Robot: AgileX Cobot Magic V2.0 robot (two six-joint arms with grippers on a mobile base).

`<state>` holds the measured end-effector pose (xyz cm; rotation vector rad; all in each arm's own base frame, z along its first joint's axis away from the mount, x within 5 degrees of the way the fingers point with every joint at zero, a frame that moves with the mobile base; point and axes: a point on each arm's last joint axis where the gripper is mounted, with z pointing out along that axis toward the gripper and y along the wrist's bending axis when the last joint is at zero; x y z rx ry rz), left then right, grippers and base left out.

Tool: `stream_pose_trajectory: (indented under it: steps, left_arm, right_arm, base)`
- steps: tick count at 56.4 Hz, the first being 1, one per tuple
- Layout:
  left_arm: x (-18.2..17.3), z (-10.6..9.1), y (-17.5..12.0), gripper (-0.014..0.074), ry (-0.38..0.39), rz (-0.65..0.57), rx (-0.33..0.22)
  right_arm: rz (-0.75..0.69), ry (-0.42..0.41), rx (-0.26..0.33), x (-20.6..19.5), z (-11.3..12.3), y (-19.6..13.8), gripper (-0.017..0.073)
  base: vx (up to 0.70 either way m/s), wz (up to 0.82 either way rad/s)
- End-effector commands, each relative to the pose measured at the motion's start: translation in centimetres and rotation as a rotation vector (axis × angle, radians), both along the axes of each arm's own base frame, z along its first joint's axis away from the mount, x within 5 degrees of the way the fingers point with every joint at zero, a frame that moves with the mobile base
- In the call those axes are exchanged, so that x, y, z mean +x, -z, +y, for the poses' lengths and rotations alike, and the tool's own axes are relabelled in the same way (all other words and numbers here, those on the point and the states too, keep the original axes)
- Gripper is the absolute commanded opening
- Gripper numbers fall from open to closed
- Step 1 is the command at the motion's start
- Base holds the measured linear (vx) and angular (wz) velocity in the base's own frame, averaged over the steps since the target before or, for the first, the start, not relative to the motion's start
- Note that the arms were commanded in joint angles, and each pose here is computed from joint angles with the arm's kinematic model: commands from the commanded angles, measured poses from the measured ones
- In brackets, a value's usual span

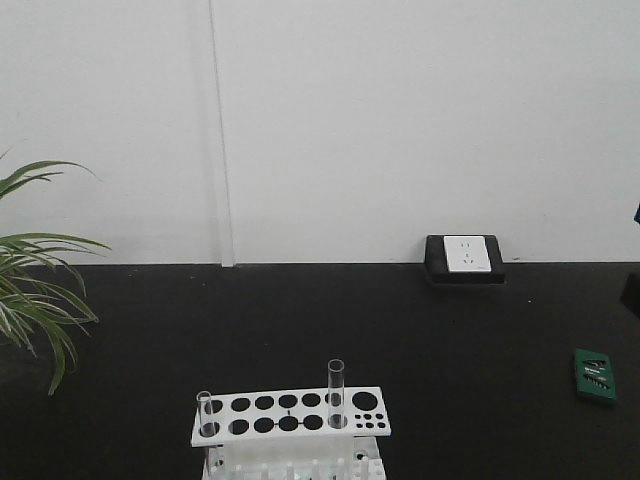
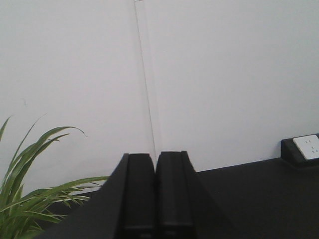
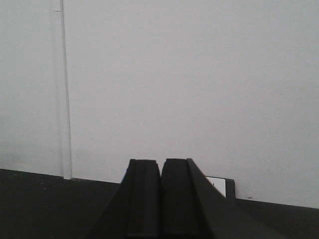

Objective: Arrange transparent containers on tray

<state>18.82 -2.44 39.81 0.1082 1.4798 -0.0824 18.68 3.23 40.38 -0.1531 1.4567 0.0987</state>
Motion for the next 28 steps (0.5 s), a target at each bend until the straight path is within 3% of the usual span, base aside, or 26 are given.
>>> stream_pose_trajectory:
  steps: [1,12,19,28]
  left_arm:
    - [-0.55,0.19,-2.3,0.0188,-0.012,-0.139,-0.029]
    - [-0.54,0.19,-2.26,0.0472,-0.011,-0.133,-0.028]
    - [-0.51,0.18,-2.25,0.0587,-0.011,-0.134,-0.027]
    - [0.28,0.09,-1.58,0.0615,-0.009,-0.089,-0.044]
  right_arm:
    - [-0.125,0.018,0.01,-0.51,-0.28,-2.13,0.0171]
    - [-0.107,0.015,0.007,-0.48,-0.25,-1.97,0.0529]
    - [-0.135,0.019,0.012,-0.53,-0.3,-2.22,0.0717]
    - [-0.15,0.021,0.015,-0.56,-0.32,-2.35,0.0726]
  base:
    - [0.0,0.0]
    - [0.0,0.0]
    - [0.0,0.0]
    - [0.0,0.0]
